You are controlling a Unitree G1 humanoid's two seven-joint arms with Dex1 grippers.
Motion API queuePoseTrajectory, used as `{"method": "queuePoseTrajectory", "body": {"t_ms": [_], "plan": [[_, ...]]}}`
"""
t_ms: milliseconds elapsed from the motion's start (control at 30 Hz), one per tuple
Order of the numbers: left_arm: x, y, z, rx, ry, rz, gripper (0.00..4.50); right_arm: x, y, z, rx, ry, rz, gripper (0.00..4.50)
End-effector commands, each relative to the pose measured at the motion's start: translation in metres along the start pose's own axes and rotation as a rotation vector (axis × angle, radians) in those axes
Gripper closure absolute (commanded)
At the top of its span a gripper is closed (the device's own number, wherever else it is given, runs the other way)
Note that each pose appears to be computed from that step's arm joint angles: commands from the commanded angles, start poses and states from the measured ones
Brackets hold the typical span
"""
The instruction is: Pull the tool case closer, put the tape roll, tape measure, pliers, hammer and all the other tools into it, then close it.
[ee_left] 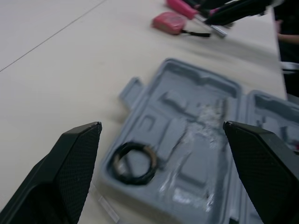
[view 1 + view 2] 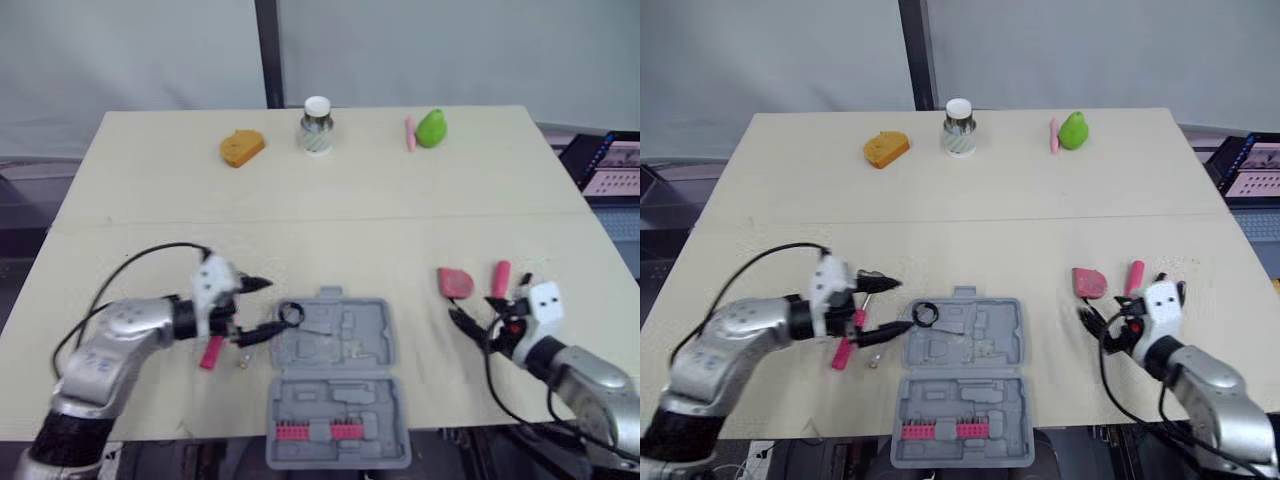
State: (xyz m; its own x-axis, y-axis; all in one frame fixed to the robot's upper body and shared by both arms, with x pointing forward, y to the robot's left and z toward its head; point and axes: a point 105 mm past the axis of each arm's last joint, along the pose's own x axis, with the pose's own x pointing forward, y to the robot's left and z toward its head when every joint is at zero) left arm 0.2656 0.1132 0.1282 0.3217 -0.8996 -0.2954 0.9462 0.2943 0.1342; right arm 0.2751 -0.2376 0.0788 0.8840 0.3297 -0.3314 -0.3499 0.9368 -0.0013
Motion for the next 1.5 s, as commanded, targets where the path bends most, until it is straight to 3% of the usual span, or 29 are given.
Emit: {"method": "queuePoseTrajectory", "body": {"t_ms": [33,267,767,867,1100,1333,1500], "plan": [[0.020,-0.016,0.011,0.090,-0.032,-0.122,0.03,0.002,0.001,-0.006,-0.061,0.041,-0.032,0.00],[0.046,-0.024,0.021,0.139,-0.088,-0.180,0.03,0.009,-0.008,-0.017,-0.092,0.091,-0.075,0.00],[0.053,-0.027,0.028,0.145,-0.101,-0.163,0.03,0.032,-0.007,-0.021,-0.038,0.088,-0.077,0.00],[0.054,-0.026,0.029,0.146,-0.102,-0.158,0.00,0.032,-0.014,-0.022,-0.032,0.090,-0.121,0.84],[0.055,-0.025,0.027,0.155,-0.102,-0.159,0.00,0.029,-0.014,-0.028,-0.013,0.115,-0.128,4.34],[0.049,-0.029,0.015,0.194,-0.059,-0.206,0.00,0.012,0.003,-0.032,0.006,0.126,-0.082,4.42],[0.035,-0.040,-0.005,0.224,0.032,-0.312,0.00,-0.013,0.033,-0.045,0.065,0.160,-0.033,4.42]]}}
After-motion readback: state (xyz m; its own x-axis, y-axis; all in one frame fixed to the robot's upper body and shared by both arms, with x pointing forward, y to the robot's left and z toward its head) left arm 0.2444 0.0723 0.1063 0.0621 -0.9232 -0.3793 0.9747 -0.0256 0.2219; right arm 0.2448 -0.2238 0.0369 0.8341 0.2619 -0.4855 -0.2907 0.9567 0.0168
